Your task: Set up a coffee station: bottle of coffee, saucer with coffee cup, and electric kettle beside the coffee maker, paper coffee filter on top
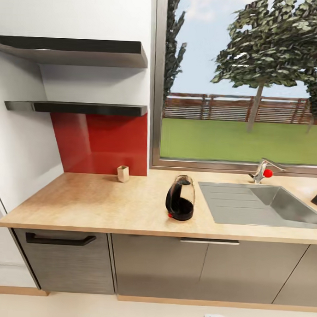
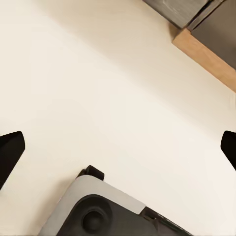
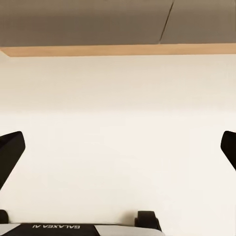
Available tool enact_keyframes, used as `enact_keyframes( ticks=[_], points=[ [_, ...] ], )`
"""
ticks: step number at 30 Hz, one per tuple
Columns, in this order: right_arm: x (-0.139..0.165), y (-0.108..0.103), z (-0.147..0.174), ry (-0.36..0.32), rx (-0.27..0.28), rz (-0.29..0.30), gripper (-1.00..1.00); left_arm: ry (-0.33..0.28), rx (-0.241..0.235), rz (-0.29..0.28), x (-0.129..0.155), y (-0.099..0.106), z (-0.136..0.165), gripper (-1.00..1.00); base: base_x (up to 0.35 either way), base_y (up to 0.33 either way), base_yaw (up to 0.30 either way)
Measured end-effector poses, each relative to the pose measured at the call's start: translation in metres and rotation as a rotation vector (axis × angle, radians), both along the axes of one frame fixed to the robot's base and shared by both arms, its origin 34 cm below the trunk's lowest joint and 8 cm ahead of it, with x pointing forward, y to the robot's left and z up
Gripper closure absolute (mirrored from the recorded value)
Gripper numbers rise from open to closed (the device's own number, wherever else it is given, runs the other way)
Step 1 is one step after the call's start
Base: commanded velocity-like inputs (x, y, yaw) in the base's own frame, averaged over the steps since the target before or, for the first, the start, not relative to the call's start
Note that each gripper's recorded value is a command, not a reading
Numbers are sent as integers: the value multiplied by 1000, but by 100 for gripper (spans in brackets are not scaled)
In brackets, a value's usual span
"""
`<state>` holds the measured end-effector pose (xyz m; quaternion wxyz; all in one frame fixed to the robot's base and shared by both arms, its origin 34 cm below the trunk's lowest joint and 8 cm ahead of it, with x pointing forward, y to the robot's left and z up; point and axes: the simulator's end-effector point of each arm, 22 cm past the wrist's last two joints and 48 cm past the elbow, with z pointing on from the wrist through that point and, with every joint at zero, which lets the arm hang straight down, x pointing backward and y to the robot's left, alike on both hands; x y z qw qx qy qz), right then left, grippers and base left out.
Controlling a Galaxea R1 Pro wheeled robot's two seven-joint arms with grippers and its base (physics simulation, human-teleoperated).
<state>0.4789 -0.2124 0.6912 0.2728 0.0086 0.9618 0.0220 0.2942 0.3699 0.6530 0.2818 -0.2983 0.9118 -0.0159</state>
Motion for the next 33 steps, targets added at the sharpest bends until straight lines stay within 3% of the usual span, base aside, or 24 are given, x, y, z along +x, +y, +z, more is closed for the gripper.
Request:
enact_keyframes(
  ticks=[13, 33],
  points=[
    [0, 0, 0, 0, 1, -2, -100, 0, 1, 0, 0, 0, 0, -100, 0, 340, -26],
    [0, 0, 0, 0, 3, -2, -100, 1, 0, 1, 0, 0, 0, -100, 0, 337, -259]
  ],
)
